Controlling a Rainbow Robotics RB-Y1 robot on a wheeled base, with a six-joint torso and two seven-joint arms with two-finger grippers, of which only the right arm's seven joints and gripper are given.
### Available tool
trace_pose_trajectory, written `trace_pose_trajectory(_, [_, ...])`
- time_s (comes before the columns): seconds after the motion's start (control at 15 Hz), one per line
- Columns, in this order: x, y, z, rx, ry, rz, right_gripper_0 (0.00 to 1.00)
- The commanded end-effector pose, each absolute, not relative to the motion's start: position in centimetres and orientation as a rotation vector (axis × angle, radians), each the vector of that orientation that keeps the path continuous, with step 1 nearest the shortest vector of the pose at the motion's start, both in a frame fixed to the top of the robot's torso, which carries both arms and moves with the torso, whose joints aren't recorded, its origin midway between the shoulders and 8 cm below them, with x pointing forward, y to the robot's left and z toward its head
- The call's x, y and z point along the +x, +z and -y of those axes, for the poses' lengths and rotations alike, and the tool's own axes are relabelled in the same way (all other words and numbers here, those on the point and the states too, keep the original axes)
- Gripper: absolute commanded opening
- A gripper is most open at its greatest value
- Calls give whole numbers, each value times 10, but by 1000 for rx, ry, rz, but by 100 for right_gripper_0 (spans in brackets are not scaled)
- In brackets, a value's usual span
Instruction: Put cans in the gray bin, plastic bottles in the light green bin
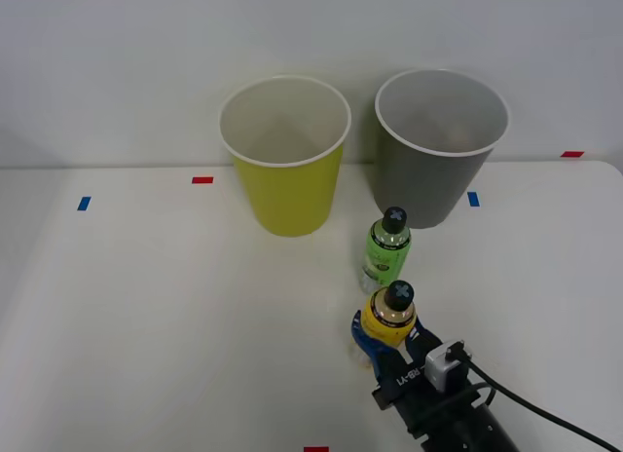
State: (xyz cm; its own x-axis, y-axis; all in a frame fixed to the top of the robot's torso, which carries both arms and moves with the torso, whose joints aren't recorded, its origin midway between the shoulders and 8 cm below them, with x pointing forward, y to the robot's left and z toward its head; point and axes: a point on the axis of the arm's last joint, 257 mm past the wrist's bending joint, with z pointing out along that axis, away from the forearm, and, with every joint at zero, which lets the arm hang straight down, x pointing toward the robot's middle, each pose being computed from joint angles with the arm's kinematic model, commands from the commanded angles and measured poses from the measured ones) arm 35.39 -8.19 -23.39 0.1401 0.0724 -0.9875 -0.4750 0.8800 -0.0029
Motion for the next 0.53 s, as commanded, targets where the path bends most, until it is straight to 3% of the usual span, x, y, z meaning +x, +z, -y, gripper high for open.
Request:
trace_pose_trajectory(0.07, [336, -212, 79, -340, 448, -1356, 0])
trace_pose_trajectory(0.53, [338, -86, 56, -225, 610, -1186, 0])
